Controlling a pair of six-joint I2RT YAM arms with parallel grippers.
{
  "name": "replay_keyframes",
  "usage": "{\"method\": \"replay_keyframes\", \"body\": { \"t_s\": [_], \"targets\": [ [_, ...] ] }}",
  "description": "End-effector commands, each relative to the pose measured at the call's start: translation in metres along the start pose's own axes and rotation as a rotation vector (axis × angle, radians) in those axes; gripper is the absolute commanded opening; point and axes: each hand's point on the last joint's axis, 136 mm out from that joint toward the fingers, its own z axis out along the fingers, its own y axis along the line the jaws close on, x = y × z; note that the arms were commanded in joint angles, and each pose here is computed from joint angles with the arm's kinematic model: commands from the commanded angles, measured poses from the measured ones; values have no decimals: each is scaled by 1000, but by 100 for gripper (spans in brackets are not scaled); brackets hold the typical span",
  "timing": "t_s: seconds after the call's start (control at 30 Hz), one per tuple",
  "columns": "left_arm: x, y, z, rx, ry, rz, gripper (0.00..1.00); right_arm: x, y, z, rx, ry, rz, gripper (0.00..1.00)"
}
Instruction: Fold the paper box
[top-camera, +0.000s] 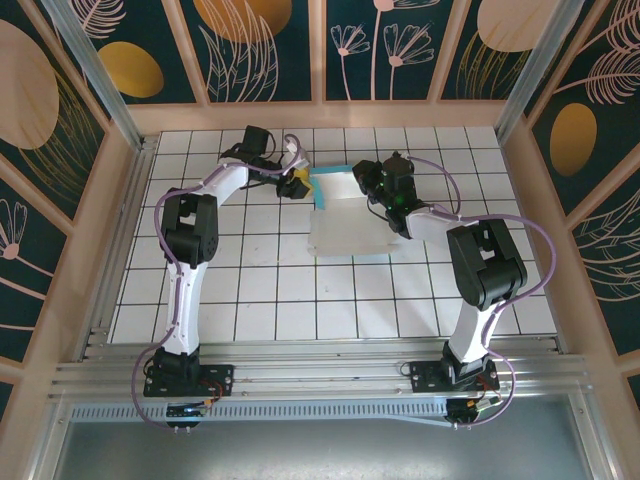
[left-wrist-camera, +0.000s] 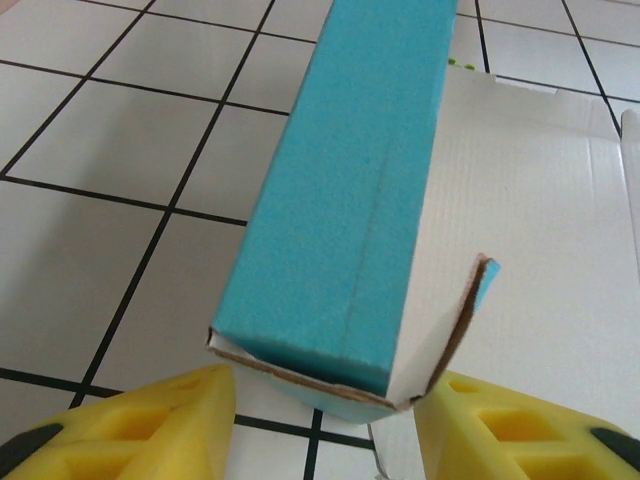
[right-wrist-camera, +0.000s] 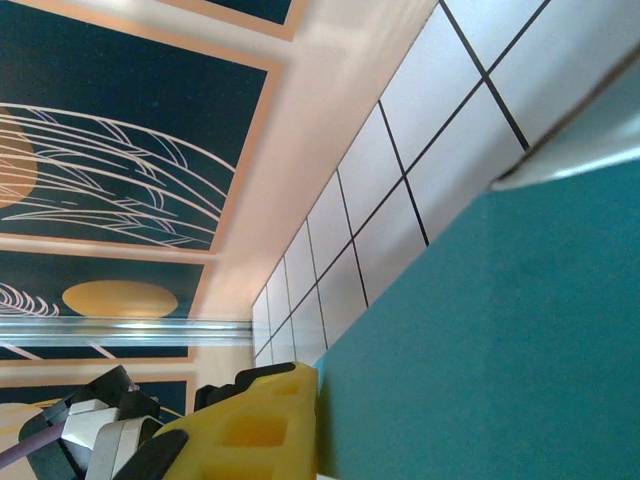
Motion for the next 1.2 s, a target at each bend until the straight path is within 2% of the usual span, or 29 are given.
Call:
{"method": "replay_keyframes", "body": {
  "t_s": [0.0, 0.37, 0.63, 0.8, 0.97, 1.17],
  "targets": [
    [-10, -7, 8, 40, -75, -48, 50, 8, -3, 6, 25, 14, -35, 13],
    [-14, 0, 13, -10, -105, -175, 40, 8, -3, 5, 23, 13, -33, 13],
    [-15, 18, 18, -191, -76, -302, 32, 8, -2, 5, 24, 8, -31, 13],
    [-13, 32, 18, -359, -23, -383, 27, 9, -3, 5, 24, 10, -28, 13],
    [-7, 34, 22, -470, 36, -381, 23, 9, -2, 4, 20, 12, -25, 13],
    [6, 42, 15, -589, 111, -384, 10, 10, -1, 3, 16, 11, -27, 13]
  ]
}}
